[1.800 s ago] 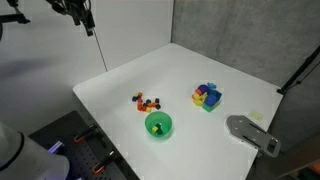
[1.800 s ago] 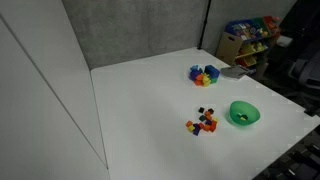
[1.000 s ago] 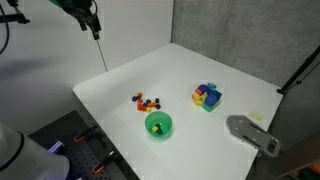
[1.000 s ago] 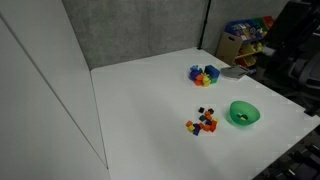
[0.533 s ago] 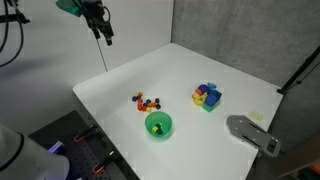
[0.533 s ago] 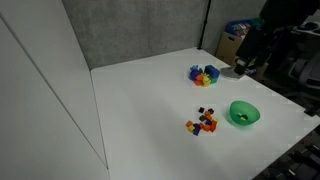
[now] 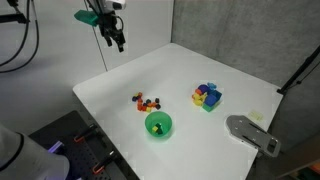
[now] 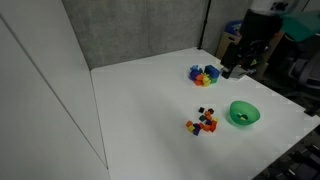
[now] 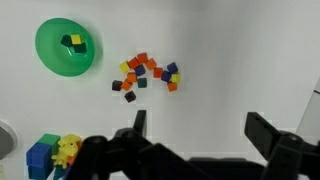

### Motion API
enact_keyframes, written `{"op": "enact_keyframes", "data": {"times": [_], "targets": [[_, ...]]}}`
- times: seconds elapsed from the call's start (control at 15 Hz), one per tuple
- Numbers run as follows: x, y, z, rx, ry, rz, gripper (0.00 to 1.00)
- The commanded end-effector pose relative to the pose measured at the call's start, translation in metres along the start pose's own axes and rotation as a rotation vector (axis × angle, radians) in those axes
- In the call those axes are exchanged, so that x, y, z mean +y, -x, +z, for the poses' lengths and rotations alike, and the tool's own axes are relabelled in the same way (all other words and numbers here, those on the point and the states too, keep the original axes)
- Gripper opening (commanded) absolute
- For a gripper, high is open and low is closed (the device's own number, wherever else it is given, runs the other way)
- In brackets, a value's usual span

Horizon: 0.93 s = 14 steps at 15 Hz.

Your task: Pick up an orange block on the left and place it in the green bowl

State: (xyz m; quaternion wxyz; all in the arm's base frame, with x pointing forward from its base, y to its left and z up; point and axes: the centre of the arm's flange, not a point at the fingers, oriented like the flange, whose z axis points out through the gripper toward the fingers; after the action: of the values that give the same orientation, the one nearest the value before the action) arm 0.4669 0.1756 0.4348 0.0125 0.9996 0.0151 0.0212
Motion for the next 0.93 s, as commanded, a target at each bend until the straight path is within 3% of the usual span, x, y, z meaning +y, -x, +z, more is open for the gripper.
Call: {"op": "enact_keyframes", "data": {"times": [0.0, 0.4, 0.87], "targets": [[0.003, -0.025, 0.020, 0.006, 0.003, 0.023, 1.00], [0.007, -0.044, 0.084, -0.007, -0.012, 0.025, 1.00], [0.001, -0.069, 0.159, 0.021, -0.029, -0.068, 1.00]]}}
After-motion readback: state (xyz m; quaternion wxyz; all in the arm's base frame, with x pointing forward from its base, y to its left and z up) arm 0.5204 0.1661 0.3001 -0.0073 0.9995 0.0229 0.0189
